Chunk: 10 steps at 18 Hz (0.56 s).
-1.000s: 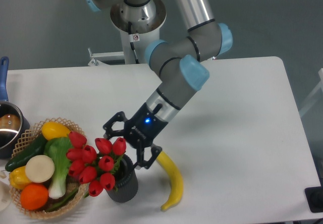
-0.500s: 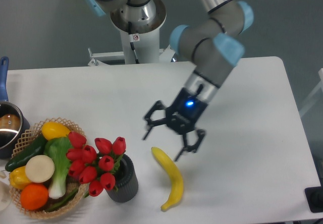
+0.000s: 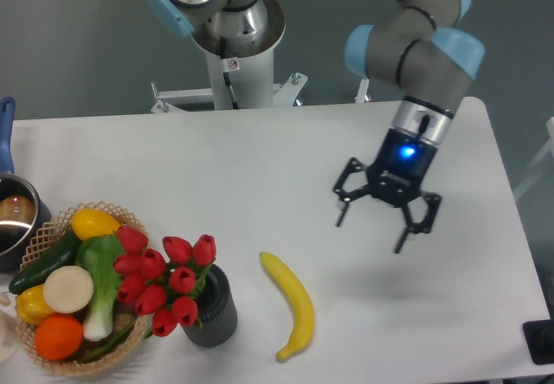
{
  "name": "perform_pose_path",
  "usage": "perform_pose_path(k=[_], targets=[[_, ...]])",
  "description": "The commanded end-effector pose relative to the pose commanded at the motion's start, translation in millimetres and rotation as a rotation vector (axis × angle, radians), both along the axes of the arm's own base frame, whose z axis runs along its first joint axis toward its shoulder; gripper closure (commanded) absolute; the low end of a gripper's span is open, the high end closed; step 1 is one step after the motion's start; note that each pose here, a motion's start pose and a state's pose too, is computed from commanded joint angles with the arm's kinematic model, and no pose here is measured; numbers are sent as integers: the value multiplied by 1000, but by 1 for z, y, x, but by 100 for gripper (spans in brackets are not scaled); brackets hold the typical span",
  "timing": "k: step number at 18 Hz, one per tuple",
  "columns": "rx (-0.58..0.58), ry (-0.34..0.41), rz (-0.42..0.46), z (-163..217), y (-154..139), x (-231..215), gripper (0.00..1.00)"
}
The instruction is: Insert the flowers into the vase
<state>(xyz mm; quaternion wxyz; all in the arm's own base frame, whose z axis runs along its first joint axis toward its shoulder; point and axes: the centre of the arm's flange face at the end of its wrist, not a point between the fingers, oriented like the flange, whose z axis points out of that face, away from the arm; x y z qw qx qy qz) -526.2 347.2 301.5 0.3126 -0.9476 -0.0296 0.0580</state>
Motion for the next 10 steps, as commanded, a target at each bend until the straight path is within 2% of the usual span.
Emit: perform_pose_path(k=[2, 6, 10], targets=[[-164, 65, 33, -3, -1, -1, 0], [-347, 144, 63, 0, 5, -2, 0], [-486, 188, 30, -10, 26, 19, 0]])
